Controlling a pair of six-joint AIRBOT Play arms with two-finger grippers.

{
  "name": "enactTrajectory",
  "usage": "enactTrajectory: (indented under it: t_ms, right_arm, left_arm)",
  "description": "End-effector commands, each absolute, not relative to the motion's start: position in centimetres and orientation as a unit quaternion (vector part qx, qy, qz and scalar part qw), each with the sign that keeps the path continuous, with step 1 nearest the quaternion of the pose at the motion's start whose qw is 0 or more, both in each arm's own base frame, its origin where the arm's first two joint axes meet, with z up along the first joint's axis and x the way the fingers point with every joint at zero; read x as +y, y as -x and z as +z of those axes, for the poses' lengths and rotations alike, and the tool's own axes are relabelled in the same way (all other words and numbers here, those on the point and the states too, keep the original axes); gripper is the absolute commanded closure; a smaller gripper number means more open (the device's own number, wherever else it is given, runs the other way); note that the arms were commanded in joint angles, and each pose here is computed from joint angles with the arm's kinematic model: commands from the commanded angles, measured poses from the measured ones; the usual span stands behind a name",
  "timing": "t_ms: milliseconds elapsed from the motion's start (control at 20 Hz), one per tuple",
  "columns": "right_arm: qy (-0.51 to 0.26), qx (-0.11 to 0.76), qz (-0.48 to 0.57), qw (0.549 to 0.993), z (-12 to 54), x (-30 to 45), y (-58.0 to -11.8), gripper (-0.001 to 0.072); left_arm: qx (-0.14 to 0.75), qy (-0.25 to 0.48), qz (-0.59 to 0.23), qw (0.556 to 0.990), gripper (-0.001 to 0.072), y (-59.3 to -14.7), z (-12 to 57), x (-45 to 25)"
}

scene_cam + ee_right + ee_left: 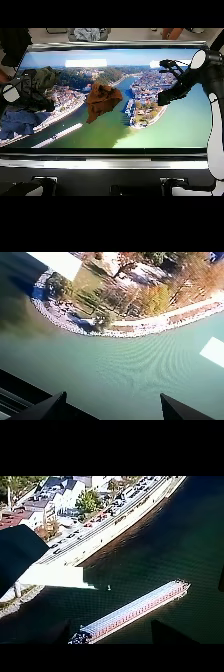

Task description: Fold the shirts.

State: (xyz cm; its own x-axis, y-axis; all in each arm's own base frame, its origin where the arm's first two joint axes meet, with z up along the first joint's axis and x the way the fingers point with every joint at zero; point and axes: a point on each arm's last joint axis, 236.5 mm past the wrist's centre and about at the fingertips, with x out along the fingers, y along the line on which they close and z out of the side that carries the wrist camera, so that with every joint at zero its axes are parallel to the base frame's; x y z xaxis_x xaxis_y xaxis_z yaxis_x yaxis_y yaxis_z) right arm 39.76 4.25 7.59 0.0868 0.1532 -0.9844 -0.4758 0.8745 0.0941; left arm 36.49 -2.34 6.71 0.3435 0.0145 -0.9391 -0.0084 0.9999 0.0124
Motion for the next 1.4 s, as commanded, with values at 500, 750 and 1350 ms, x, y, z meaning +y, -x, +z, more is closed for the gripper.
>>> enactTrajectory:
  t_ms: [500, 750, 1350]
  right_arm:
    - [0.126, 0.641, 0.216, 0.726, 7.6, 4.2, -39.8, 0.0030]
    - [0.128, 0.627, 0.212, 0.738, 7.6, 4.3, -40.6, 0.0030]
    - [0.144, 0.490, 0.169, 0.843, 10.1, 4.1, -48.7, 0.0030]
  left_arm:
    - [0.573, -0.003, 0.007, 0.820, 0.0107, -36.5, 6.7, -2.4]
    - [0.463, 0.000, -0.010, 0.887, 0.0107, -42.1, 8.8, -3.1]
    - [0.371, 0.143, -0.078, 0.914, 0.0110, -47.5, 10.5, -10.1]
